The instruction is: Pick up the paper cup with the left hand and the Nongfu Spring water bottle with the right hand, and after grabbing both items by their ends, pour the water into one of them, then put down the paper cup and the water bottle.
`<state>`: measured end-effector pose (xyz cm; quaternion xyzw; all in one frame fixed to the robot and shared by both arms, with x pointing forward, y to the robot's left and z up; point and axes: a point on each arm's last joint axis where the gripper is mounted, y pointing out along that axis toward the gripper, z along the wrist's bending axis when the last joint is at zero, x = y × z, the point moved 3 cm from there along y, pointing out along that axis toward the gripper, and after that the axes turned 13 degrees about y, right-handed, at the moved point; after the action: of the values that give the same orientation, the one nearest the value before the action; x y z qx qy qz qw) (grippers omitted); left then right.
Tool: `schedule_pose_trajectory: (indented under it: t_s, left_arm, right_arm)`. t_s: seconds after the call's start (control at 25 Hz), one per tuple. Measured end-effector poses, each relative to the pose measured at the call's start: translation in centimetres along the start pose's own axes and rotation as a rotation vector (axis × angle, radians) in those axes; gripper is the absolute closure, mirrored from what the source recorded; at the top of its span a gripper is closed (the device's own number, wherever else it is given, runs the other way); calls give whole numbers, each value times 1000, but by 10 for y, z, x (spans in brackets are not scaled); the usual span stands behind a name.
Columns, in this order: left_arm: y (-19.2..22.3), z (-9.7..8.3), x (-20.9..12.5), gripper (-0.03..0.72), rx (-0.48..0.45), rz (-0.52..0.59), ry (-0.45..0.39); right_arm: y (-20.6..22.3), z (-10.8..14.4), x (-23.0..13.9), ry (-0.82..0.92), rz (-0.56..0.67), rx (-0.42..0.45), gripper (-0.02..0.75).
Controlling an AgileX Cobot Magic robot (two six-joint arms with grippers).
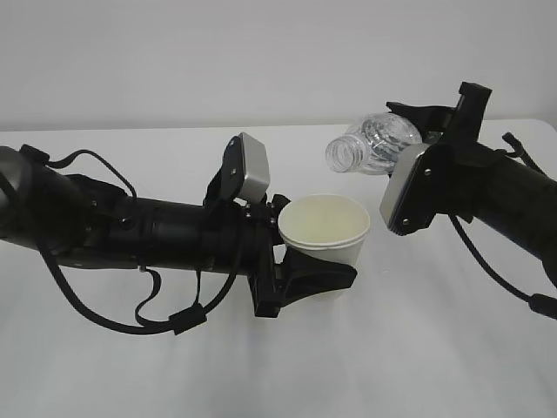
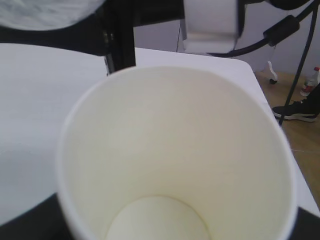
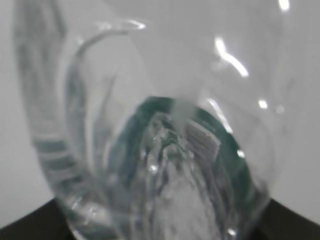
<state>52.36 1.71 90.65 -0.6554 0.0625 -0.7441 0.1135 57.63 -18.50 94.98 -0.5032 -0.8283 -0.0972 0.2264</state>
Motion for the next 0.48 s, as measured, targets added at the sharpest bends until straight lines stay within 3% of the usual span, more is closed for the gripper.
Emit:
schedule_pose_trajectory:
  t_s: [0.48]
  left_arm:
    - [0, -1, 0, 198, -11, -1, 6]
  right_arm:
    - [0, -2, 1, -43, -10, -14, 319]
